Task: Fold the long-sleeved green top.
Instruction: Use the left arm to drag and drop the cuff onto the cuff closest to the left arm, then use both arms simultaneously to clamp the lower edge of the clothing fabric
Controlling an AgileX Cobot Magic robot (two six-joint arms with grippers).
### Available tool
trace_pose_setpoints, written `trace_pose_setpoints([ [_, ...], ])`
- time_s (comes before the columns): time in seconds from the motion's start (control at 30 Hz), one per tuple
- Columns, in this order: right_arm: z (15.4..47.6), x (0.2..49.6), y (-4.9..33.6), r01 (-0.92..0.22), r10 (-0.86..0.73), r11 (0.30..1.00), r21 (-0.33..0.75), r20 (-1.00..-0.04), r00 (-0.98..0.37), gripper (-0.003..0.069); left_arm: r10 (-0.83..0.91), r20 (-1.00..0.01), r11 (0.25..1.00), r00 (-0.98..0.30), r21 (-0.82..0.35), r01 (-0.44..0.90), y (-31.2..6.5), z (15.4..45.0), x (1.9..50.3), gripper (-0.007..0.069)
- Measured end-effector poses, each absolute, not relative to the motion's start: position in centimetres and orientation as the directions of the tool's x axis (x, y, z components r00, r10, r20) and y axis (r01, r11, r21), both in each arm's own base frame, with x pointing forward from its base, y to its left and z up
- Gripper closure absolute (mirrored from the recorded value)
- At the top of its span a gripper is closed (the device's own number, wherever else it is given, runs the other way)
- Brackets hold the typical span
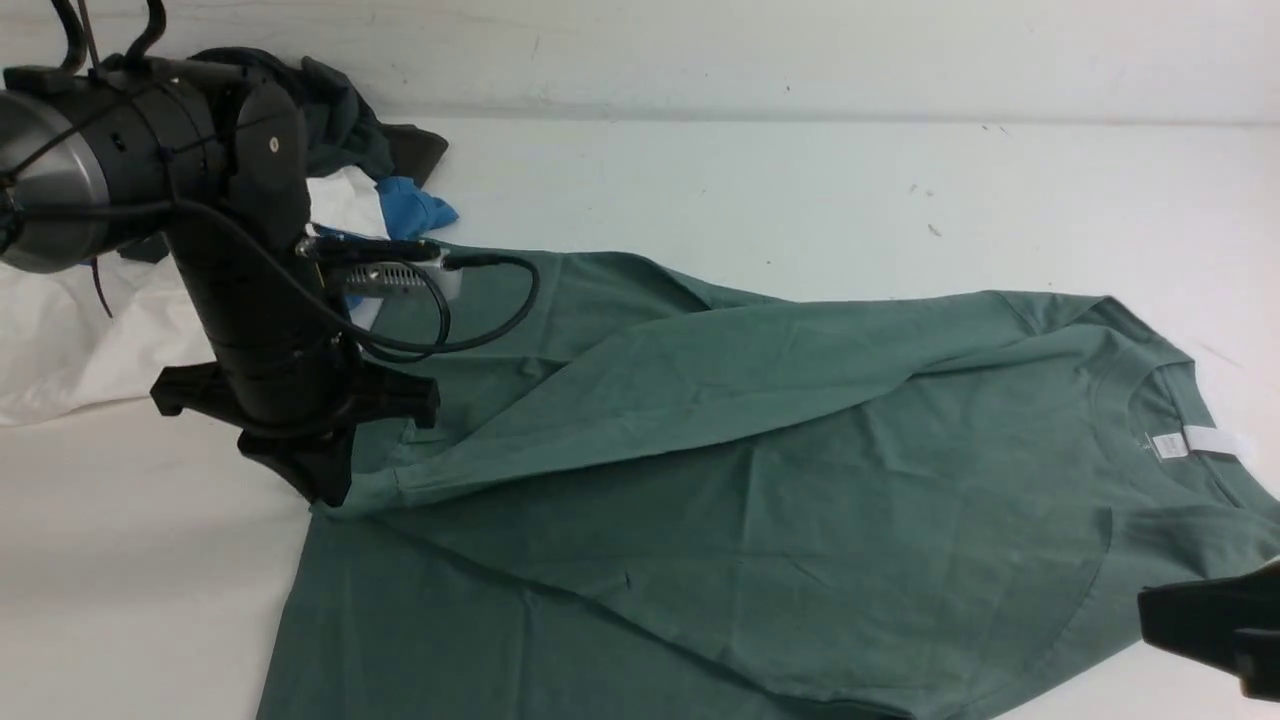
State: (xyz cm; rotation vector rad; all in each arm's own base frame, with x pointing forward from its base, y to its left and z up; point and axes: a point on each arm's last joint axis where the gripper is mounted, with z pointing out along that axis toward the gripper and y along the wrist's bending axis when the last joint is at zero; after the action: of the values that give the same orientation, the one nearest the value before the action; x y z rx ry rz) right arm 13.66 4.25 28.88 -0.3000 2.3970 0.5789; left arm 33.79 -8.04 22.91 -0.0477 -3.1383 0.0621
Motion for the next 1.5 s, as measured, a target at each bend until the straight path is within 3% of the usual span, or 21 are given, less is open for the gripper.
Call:
trace_pose_setpoints([
  [0.23, 28.9, 13.7, 4.2, -0.351, -0.066, 0.877, 0.327, -0.642, -0.763, 0.0666, 0.024, 0.031, 0.999, -0.999, -0.048, 0.022, -8.1, 22.3, 33.3, 0.0599],
  [0.53, 28.9, 13.7, 4.2, -0.351, -0.065, 0.878, 0.325, -0.646, -0.761, 0.0666, 0.029, 0.038, 0.999, -0.999, -0.030, 0.028, -7.8, 22.1, 33.0, 0.0329],
  [0.73, 28.9, 13.7, 4.2, -0.352, -0.066, 0.878, 0.324, -0.646, -0.760, 0.0666, 0.024, 0.121, 1.000, -0.992, -0.015, 0.022, -7.3, 20.9, 29.3, 0.0321],
  [0.8, 28.9, 13.7, 4.2, -0.352, -0.067, 0.878, 0.324, -0.646, -0.760, 0.0666, 0.023, 0.166, 1.000, -0.986, -0.004, 0.023, -7.2, 20.1, 25.8, 0.0347],
  [1.03, 28.9, 13.7, 4.2, -0.352, -0.067, 0.878, 0.324, -0.646, -0.760, 0.0666, 0.021, 0.106, 1.000, -0.994, 0.002, 0.021, -7.3, 17.7, 22.0, 0.0352],
  [1.33, 28.9, 13.7, 4.2, -0.354, -0.068, 0.878, 0.322, -0.647, -0.759, 0.0666, -0.041, 0.028, 0.999, -0.999, 0.005, -0.041, -6.8, 15.4, 21.1, 0.0225],
  [1.5, 28.9, 13.7, 4.2, -0.356, -0.071, 0.878, 0.320, -0.648, -0.758, 0.0666, -0.076, 0.010, 0.997, -0.997, -0.002, -0.076, -6.8, 15.0, 20.9, 0.0205],
])
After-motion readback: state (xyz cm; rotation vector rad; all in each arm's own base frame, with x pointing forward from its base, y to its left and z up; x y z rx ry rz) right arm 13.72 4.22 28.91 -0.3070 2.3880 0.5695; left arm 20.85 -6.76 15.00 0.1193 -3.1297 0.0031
